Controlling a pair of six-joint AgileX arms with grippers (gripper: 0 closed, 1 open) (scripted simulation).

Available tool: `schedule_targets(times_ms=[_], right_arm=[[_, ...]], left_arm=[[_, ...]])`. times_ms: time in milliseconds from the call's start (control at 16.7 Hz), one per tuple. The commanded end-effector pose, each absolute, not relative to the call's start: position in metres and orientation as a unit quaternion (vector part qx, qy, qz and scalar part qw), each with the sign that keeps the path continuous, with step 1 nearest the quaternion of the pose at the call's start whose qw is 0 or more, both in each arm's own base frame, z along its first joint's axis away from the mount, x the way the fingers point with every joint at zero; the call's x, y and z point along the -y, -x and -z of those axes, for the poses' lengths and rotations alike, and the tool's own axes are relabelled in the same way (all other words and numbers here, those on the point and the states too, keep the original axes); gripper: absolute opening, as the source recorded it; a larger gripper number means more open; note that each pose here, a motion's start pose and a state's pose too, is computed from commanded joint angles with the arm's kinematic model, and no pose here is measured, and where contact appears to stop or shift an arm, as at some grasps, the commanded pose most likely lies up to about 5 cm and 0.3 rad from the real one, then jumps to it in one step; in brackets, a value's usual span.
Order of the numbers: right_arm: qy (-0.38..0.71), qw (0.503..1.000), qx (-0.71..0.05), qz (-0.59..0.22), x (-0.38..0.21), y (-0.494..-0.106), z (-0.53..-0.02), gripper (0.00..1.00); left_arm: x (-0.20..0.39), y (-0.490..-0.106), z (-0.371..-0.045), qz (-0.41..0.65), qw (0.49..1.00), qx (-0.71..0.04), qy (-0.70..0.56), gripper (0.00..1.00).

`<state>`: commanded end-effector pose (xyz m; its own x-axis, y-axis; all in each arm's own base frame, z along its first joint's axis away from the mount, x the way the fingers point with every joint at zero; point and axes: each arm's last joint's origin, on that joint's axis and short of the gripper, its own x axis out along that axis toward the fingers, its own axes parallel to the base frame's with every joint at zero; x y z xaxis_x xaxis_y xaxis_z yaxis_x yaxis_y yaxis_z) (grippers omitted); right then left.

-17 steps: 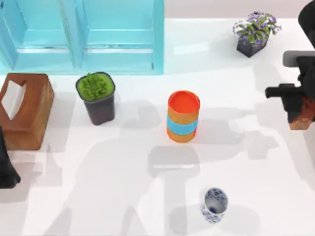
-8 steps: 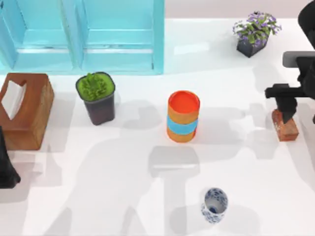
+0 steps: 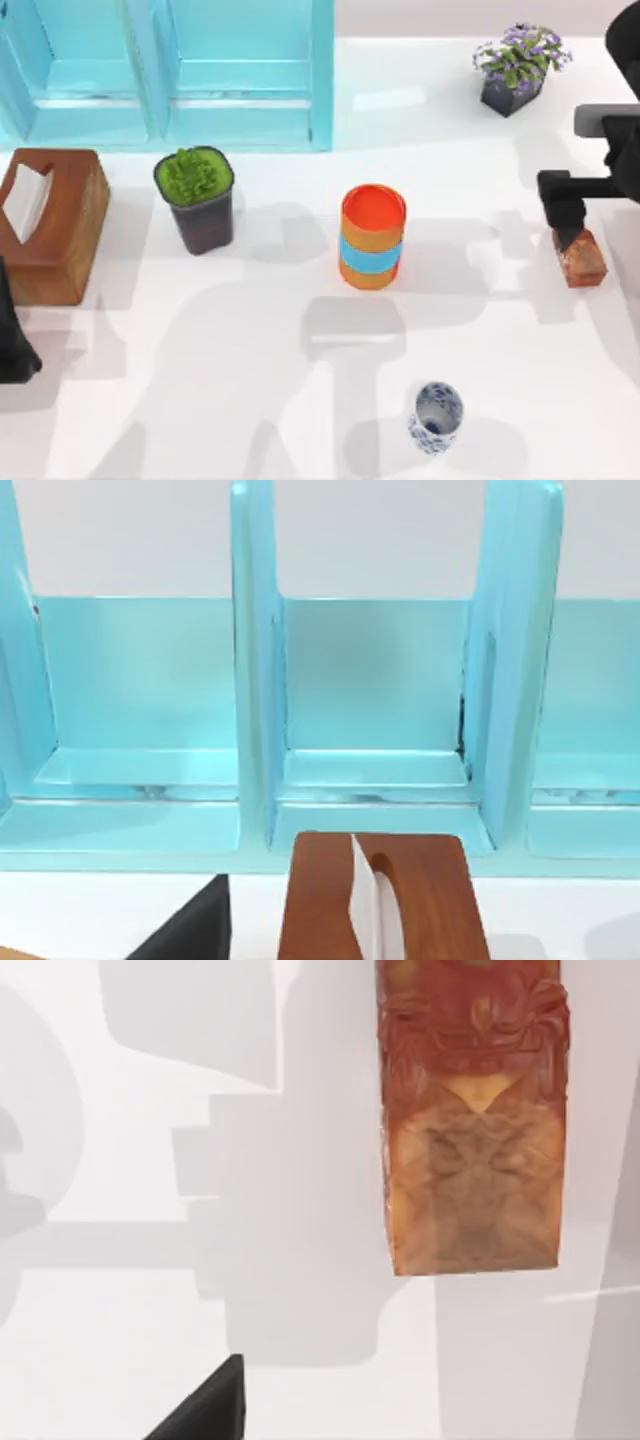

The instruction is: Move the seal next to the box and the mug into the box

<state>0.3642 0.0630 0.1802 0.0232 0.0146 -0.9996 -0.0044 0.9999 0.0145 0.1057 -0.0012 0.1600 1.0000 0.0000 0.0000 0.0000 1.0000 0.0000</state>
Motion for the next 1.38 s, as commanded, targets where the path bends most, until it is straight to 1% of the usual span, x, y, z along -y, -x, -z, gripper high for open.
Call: schedule_targets(times_ms=[300,720,1080,1380], right_arm=[[-0.005,0.714,-0.700,-0.007,-0.064,-0.367,-0.188,1.00],[-0.003,0.715,-0.699,-0.007,-0.065,-0.370,-0.238,1.00],[-0.003,0.715,-0.699,-0.006,-0.063,-0.365,-0.279,1.00],[-0.003,0.714,-0.700,-0.007,-0.064,-0.365,-0.278,1.00]], left_arm=[[0.001,-0.106,-0.160,0.000,1.000,0.000,0.000,1.00],[0.001,-0.106,-0.160,0.000,1.000,0.000,0.000,1.00],[0.001,-0.106,-0.160,0.000,1.000,0.000,0.000,1.00],[0.001,-0.106,-0.160,0.000,1.000,0.000,0.000,1.00]])
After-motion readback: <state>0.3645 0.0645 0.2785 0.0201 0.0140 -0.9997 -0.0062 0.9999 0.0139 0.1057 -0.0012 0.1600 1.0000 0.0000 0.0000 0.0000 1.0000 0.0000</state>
